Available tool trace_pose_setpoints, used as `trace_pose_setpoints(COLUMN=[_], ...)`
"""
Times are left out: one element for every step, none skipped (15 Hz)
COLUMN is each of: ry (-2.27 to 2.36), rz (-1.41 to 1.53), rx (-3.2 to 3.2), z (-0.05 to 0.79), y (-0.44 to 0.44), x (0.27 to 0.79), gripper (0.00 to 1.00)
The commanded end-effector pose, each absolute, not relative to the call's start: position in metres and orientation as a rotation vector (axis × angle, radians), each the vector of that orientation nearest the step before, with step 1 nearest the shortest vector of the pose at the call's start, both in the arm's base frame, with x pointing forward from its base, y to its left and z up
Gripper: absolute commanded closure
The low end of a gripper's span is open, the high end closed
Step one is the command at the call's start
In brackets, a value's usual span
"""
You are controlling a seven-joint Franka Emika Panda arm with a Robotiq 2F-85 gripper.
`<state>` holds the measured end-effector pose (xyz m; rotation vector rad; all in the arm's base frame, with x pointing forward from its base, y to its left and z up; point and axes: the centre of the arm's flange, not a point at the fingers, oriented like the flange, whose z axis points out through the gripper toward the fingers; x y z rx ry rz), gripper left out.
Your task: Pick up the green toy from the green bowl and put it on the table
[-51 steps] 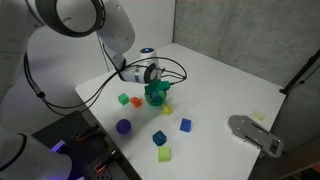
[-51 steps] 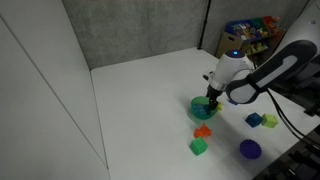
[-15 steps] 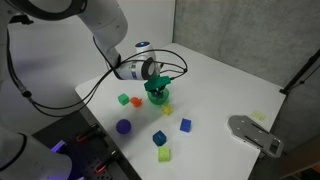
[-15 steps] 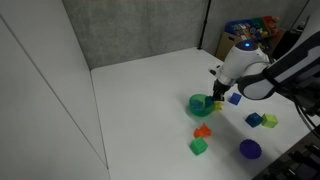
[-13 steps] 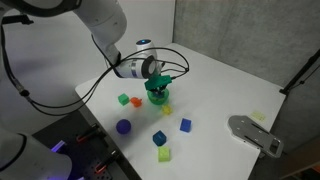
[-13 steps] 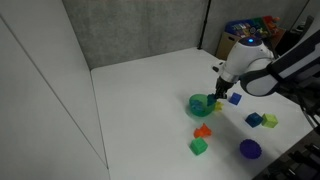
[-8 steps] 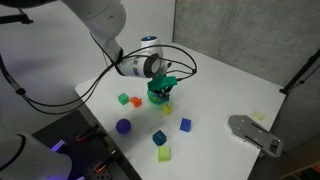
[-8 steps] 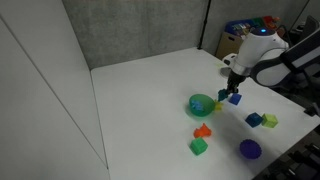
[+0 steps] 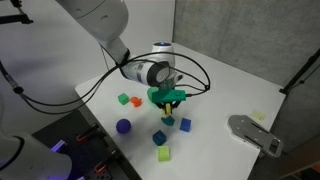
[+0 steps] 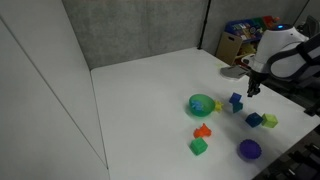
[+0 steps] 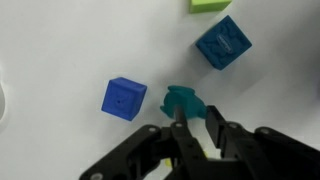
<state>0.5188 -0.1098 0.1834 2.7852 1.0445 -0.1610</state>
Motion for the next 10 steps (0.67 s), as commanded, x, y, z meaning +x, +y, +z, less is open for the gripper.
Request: trace_pose_setpoints(ry=[1.037,1.031,1.026,1.021,1.018,1.018,1.014,1.011,1.004,0.993], rz=[-0.219,-0.226,-0.231,-0.234,-0.239,-0.244,-0.254,-0.271,-0.291,-0.318], rx=[2.808,2.813,2.819,2.825,2.833,2.840,2.852,2.867,2.885,2.908], z=[0.202,0.207,0.212,0.219,0.228,0.237,0.245,0.255,0.263,0.273], y=[-0.127,-0.130,-0.132,-0.133,-0.134,-0.133,-0.133,-0.132,-0.132,-0.130], x=[0.501,0.498,0.496,0.493,0.491,0.488,0.485,0.483,0.481,0.479], gripper=[0.41,0.32,0.26,0.17,0.08,0.02,0.00,0.00,0.00,0.00])
